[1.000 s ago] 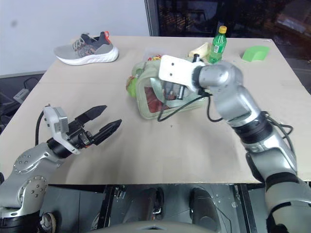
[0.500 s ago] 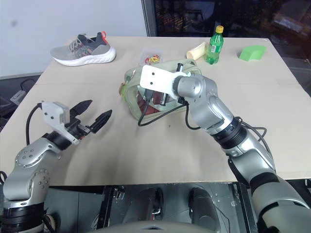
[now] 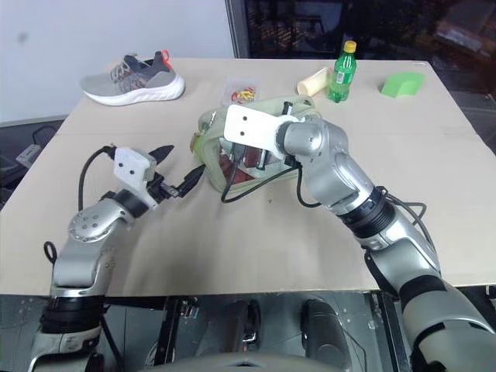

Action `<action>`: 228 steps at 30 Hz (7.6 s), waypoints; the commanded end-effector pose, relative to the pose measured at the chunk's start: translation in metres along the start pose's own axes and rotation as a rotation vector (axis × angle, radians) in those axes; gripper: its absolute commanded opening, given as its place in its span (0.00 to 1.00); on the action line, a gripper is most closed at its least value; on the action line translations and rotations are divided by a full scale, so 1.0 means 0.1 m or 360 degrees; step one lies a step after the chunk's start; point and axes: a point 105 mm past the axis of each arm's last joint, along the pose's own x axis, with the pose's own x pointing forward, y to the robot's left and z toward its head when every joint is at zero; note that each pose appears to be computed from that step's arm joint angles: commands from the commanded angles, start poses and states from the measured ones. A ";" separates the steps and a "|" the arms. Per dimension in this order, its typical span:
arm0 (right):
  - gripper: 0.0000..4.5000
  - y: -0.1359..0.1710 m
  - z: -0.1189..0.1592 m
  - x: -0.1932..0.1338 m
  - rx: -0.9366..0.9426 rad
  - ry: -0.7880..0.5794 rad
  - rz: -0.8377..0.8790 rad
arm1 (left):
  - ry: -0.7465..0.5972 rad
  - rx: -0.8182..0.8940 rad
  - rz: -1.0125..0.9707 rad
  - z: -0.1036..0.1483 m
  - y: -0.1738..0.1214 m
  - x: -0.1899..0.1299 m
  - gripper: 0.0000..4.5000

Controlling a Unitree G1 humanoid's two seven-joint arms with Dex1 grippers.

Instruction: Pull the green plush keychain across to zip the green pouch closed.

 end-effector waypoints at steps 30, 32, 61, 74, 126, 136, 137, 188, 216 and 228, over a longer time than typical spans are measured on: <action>0.00 -0.06 0.16 -0.10 -0.0044 -0.0106 -0.0057 | -0.0120 0.0190 -0.0092 0.11 -0.11 0.22 0.74; 0.00 -0.07 0.16 -0.11 -0.0044 -0.0106 -0.0061 | -0.0114 0.0233 -0.0120 0.09 -0.15 0.22 0.74; 0.00 -0.03 0.29 0.01 -0.0022 -0.0193 -0.0048 | -0.0479 0.2056 -0.0363 1.09 0.35 0.34 0.04; 0.00 -0.01 0.25 -0.03 0.0020 -0.0171 -0.0061 | -0.0315 0.0766 -0.0452 0.93 0.65 0.14 0.55; 0.68 -0.47 0.62 0.14 -0.0646 -0.0426 -0.0103 | -0.0159 0.0047 -0.0206 0.13 -0.22 -0.09 0.00; 0.56 -0.41 0.69 0.37 -0.0675 -0.0481 -0.0051 | -0.0171 0.0076 -0.0212 0.12 -0.26 -0.09 0.00; 0.50 -0.40 0.69 0.39 -0.0678 -0.0484 -0.0045 | -0.0172 0.0082 -0.0213 0.12 -0.26 -0.09 0.00; 0.02 -0.37 -2.41 -0.44 0.0176 0.0886 -0.0891 | 0.0043 -0.0096 0.0457 -0.24 0.38 -0.32 0.00; 0.02 0.19 -2.66 -0.57 -0.0265 0.1012 -0.0556 | 0.0055 -0.0117 0.0483 -0.28 0.45 -0.34 0.00; 0.22 -0.09 -1.93 -0.51 0.0548 0.0370 -0.0645 | -0.0123 -0.0211 0.0140 -0.07 0.17 -0.16 0.16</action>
